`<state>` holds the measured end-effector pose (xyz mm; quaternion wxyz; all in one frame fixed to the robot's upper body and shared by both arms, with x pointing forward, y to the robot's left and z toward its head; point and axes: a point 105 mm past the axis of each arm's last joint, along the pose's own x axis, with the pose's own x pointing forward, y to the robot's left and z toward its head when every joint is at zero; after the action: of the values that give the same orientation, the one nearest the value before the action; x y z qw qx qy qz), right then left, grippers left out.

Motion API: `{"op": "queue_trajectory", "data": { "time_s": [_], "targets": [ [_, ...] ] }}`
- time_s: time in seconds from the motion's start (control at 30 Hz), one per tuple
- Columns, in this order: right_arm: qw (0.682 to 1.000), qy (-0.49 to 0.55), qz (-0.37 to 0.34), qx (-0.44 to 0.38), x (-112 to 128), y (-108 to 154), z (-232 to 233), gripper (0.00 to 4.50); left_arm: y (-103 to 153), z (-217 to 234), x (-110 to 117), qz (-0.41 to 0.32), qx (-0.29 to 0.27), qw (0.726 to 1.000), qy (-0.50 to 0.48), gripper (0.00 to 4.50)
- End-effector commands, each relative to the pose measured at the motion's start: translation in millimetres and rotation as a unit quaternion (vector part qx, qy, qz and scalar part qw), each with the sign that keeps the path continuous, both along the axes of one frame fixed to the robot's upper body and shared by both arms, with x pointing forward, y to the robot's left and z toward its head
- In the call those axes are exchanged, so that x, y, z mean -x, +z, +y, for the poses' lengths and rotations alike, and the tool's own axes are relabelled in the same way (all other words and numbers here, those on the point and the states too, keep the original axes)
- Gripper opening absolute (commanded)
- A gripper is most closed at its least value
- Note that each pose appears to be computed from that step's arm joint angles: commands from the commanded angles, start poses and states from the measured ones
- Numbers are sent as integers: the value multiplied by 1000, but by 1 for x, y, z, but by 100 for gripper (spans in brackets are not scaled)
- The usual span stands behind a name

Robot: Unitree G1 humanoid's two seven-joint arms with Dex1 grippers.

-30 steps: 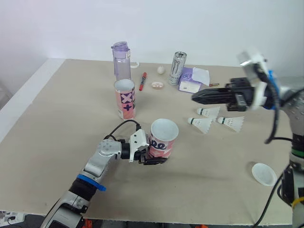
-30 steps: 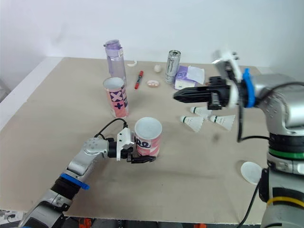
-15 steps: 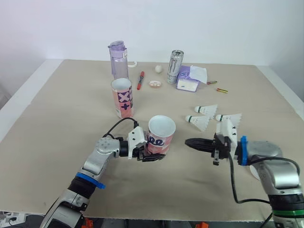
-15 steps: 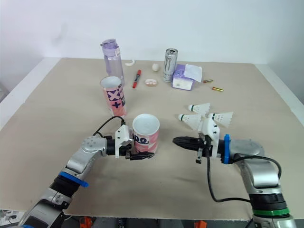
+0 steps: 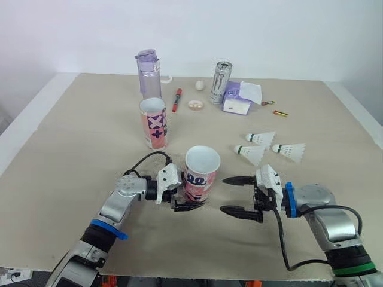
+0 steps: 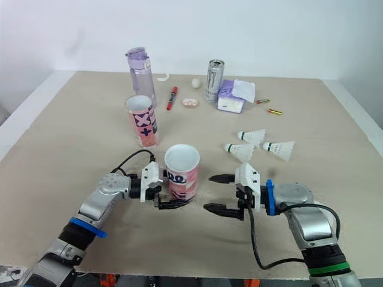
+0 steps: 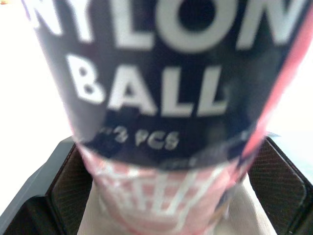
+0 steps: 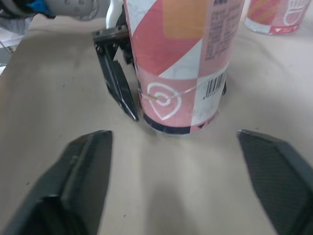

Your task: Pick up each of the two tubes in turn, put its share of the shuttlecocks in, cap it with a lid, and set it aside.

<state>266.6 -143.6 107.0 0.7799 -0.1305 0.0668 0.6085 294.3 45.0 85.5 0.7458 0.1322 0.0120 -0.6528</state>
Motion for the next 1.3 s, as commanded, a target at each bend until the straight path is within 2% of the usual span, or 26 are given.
{"op": "queue_trajectory", "data": {
  "time_s": [0.03,0.37,0.7,1.3],
  "targets": [
    [999,18,-34,-1,-6,6,8,447,18,11,6,-32,8,999,-15,450],
    [997,33,-57,-35,-17,-2,39,447,33,41,11,-36,10,999,3,450],
    [995,50,-51,-73,-18,0,69,447,40,54,17,3,52,998,37,450],
    [992,73,-48,-89,-23,-5,103,447,36,54,25,-24,32,999,29,450]
  ]
}}
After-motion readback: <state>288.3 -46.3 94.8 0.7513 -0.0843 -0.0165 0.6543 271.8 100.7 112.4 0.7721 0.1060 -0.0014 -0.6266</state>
